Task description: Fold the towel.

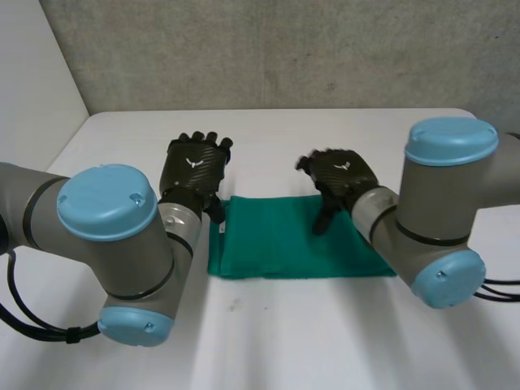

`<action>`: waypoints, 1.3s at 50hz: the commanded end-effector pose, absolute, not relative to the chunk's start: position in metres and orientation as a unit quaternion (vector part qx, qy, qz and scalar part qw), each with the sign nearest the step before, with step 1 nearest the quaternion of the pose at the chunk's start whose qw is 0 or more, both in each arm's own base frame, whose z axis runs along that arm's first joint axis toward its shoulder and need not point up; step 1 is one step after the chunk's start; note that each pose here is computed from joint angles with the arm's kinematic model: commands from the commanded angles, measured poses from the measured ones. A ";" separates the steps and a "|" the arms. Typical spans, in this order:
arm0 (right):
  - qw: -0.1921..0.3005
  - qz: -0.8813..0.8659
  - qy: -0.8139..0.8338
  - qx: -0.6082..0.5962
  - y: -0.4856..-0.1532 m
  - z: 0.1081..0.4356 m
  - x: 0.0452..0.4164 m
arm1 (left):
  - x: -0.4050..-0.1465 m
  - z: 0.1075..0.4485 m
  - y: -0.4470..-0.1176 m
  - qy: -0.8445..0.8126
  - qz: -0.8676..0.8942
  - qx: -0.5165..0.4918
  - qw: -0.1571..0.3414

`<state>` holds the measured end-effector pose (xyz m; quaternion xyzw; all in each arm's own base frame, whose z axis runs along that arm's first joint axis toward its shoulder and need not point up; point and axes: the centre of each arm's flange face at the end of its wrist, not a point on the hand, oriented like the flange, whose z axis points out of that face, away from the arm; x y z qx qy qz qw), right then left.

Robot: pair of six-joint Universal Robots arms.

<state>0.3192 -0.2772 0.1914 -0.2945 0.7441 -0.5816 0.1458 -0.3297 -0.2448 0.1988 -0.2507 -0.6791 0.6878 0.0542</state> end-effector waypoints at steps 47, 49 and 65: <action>0.021 -0.543 0.800 -0.256 -0.295 0.141 0.208 | -0.324 0.179 -0.232 -0.699 0.661 -0.268 0.047; 0.022 -0.540 0.800 -0.259 -0.294 0.140 0.208 | -0.324 0.179 -0.232 -0.699 0.661 -0.269 0.047; 0.038 -0.522 0.810 -0.264 -0.297 0.122 0.207 | -0.324 0.178 -0.232 -0.699 0.661 -0.269 0.047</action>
